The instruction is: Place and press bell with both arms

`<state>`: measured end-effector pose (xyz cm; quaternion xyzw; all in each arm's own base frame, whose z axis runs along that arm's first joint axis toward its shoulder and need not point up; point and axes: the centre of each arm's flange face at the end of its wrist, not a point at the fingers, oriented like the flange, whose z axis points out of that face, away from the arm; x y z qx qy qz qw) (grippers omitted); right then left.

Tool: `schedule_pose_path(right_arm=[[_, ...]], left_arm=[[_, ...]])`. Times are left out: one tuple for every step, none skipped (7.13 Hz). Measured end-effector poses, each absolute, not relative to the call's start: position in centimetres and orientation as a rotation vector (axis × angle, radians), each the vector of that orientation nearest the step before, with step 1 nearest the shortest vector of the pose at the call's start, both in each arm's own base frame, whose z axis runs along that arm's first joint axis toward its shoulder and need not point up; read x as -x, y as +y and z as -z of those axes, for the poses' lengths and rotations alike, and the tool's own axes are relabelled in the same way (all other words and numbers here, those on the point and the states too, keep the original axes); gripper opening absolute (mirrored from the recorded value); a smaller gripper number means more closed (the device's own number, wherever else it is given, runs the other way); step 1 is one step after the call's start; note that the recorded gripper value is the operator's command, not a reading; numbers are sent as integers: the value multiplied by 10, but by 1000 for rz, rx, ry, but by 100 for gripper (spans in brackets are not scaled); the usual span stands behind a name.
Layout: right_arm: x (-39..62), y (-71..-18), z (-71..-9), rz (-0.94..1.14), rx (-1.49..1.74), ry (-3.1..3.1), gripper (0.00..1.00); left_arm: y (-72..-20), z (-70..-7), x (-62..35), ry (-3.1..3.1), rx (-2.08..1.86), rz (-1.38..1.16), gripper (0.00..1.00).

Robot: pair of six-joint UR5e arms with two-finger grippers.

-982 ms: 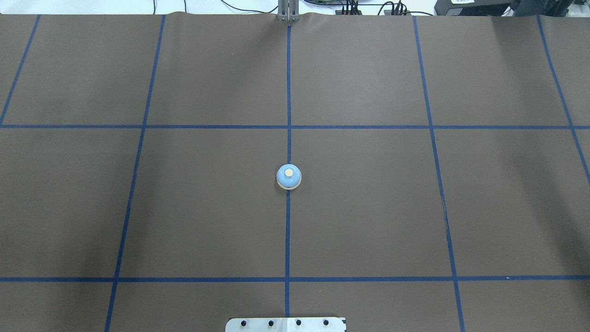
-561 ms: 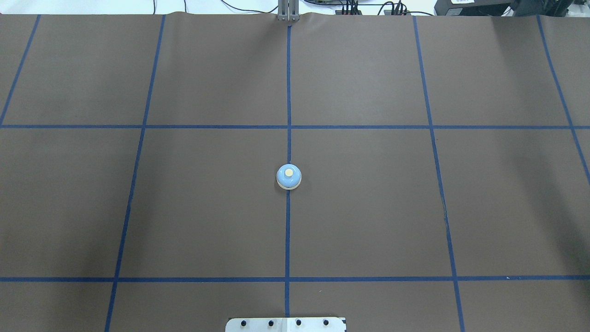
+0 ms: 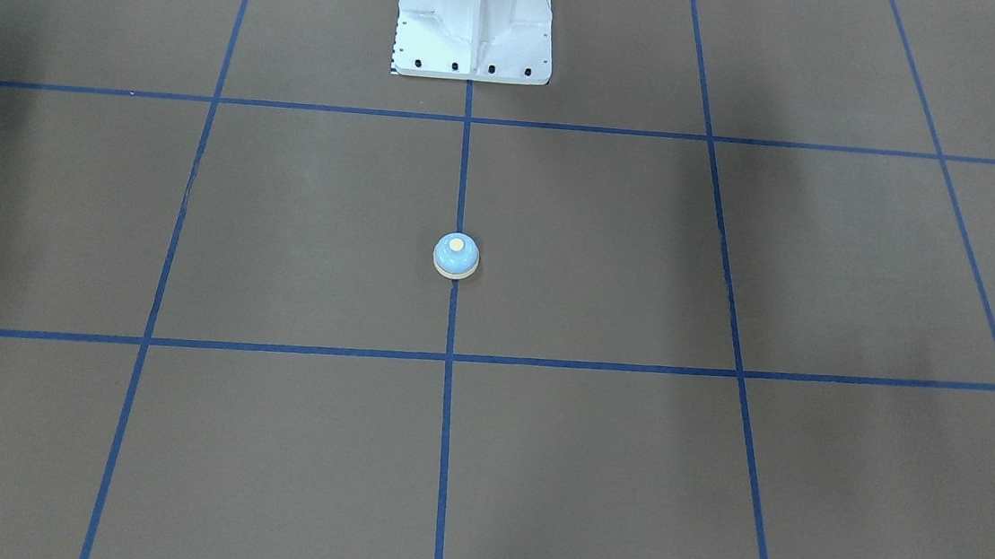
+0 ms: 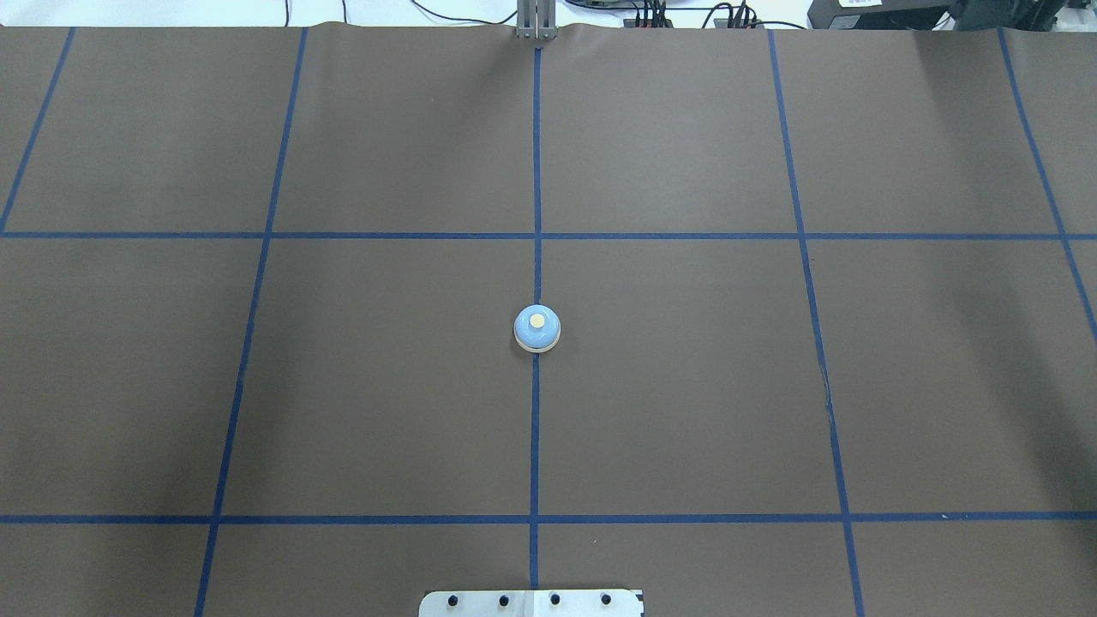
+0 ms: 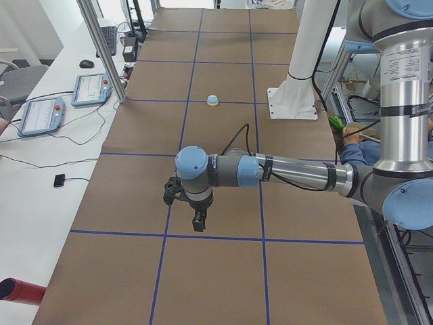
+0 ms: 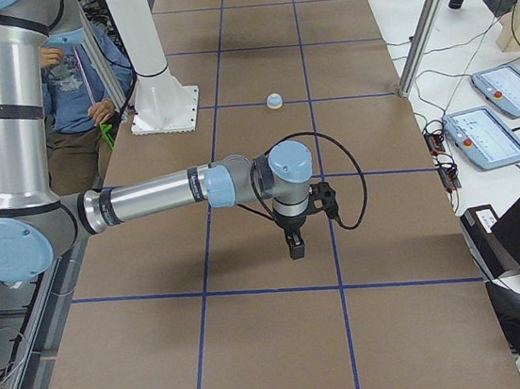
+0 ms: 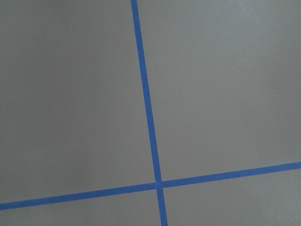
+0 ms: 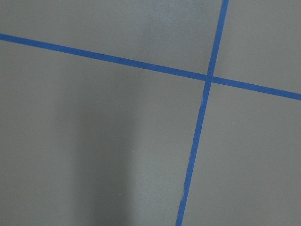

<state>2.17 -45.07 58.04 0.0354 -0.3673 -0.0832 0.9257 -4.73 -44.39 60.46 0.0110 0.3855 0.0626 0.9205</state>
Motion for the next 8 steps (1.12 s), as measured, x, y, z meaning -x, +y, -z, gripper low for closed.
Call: schedule_pose_path(right_arm=[[-24,-449,-582,166,-72,-752,100],[-26,-448,-583,161,-71,-748,100],[-27,-447,-585,158,-67,-742,100],[-27,-447,-586,156,-65,-742,100],[-27,-447,-586,155,-64,-743,100],[-27,-446,-587,155,-64,-745,100],[-27,-445,-588,156,-64,-745,100],[-27,-445,-591,156,-62,-743,100]], left_arm=[[-443,-596,55,772,-44,-113,100],[-441,-590,62,745,-59,-105,100],[-442,-587,64,731,-67,-104,100],[-442,-586,64,726,-68,-103,100],[-441,-590,65,724,-59,-98,100],[-438,-596,65,723,-49,-93,100],[-435,-600,65,725,-41,-91,100],[-433,-603,64,728,-35,-90,100]])
